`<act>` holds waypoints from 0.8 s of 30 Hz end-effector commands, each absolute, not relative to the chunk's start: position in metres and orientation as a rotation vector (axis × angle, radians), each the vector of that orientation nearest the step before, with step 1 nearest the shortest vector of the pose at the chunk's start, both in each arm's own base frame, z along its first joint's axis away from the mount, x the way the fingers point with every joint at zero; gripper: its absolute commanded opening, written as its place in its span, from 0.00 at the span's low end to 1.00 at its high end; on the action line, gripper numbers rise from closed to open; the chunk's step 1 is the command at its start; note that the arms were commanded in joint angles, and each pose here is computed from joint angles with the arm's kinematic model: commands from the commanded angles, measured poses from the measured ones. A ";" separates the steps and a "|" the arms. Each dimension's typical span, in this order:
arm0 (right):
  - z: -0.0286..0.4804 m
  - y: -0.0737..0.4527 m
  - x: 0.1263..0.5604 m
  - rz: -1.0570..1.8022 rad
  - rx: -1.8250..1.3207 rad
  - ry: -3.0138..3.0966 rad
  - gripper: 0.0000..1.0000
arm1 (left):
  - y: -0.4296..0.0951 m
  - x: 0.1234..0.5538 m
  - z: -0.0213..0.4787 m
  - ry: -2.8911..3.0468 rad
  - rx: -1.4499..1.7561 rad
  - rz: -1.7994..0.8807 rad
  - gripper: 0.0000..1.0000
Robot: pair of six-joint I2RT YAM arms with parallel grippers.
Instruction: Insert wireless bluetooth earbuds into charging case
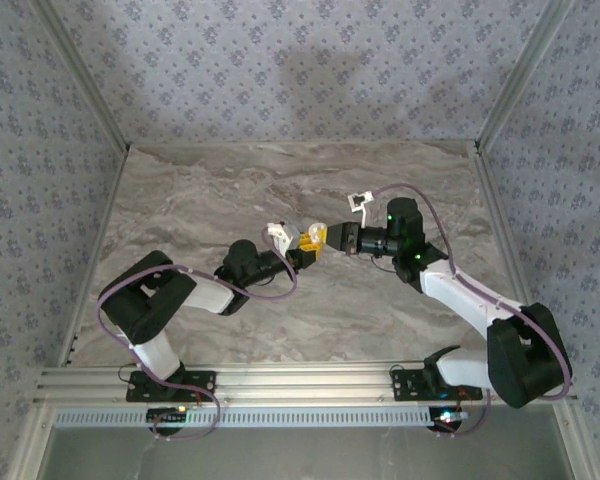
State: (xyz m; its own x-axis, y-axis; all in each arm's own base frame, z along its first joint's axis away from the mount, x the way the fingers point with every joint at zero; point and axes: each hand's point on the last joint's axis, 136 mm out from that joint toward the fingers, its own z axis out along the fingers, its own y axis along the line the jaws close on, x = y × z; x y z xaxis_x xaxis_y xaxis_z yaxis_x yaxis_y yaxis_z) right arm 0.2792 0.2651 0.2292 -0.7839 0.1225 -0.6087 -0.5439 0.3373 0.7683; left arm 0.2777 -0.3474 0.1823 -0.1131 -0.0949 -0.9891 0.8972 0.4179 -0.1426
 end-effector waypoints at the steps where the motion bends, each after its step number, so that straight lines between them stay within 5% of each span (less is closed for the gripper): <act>1: 0.236 0.270 0.281 1.474 -0.399 2.010 0.16 | -0.351 0.274 0.214 1.331 0.767 -1.020 0.16; 11: 0.240 0.272 0.281 1.449 -0.420 1.994 0.20 | -0.352 0.271 0.215 1.324 0.784 -1.027 0.16; 24: 0.276 0.224 0.249 1.061 -0.780 1.891 0.61 | -0.361 0.239 0.199 1.327 1.034 -1.073 0.16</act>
State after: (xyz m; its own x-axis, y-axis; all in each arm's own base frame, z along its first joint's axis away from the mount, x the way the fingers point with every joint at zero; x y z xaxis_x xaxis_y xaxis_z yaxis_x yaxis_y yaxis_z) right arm 0.2648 0.2367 0.2743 -0.5917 0.0186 -0.8059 -0.7243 0.4266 0.5416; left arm 0.2548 -0.3552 0.1809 -0.1049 -0.0242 -0.9942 0.9482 0.2991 -0.1073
